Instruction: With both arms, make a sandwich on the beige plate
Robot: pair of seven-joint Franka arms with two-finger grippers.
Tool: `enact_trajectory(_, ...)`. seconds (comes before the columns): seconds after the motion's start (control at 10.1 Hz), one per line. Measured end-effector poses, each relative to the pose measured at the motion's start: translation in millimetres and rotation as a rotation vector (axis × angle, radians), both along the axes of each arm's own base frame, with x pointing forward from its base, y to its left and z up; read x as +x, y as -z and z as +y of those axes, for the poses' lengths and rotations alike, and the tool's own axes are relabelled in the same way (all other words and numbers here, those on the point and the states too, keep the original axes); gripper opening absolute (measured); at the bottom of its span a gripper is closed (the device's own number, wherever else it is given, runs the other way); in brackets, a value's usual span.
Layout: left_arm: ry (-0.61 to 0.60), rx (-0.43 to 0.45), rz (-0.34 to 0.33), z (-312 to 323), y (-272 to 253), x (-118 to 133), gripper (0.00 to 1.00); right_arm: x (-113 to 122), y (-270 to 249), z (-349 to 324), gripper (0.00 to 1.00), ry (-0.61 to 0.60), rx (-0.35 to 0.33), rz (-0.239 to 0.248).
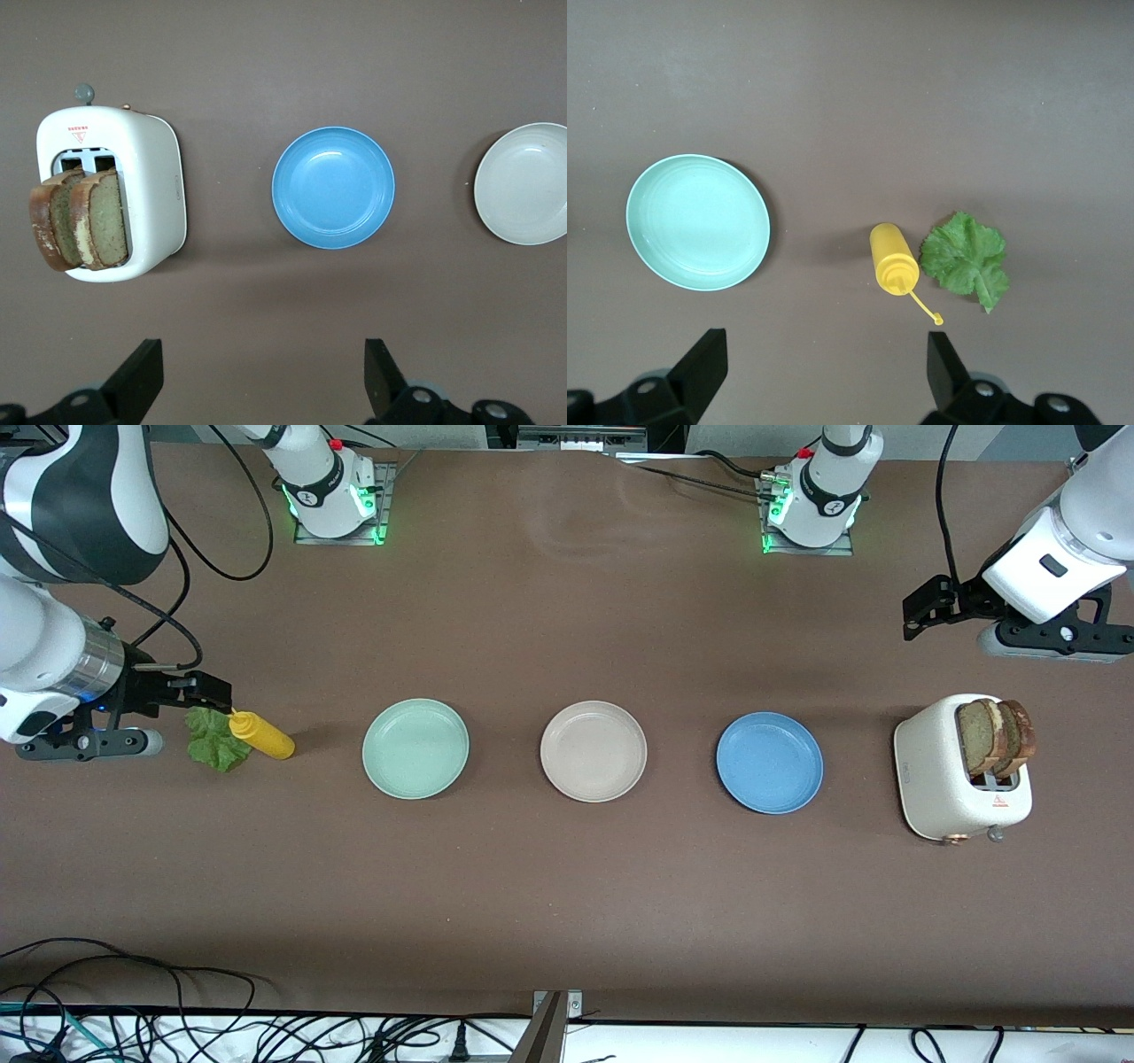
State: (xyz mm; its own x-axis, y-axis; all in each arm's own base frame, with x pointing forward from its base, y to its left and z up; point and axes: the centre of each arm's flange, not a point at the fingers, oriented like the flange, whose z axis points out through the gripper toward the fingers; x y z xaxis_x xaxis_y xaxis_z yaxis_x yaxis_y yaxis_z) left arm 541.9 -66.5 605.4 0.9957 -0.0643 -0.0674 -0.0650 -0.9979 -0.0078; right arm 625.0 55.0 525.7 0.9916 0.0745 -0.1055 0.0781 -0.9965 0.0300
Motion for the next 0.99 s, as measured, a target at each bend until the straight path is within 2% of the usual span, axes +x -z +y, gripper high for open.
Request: enact_trajectory(0.99,-0.009,0.0,0.0,4.8,0.0,0.6,1.0,0.0,0.0,0.1,1.0,0.0,0.001,0.0)
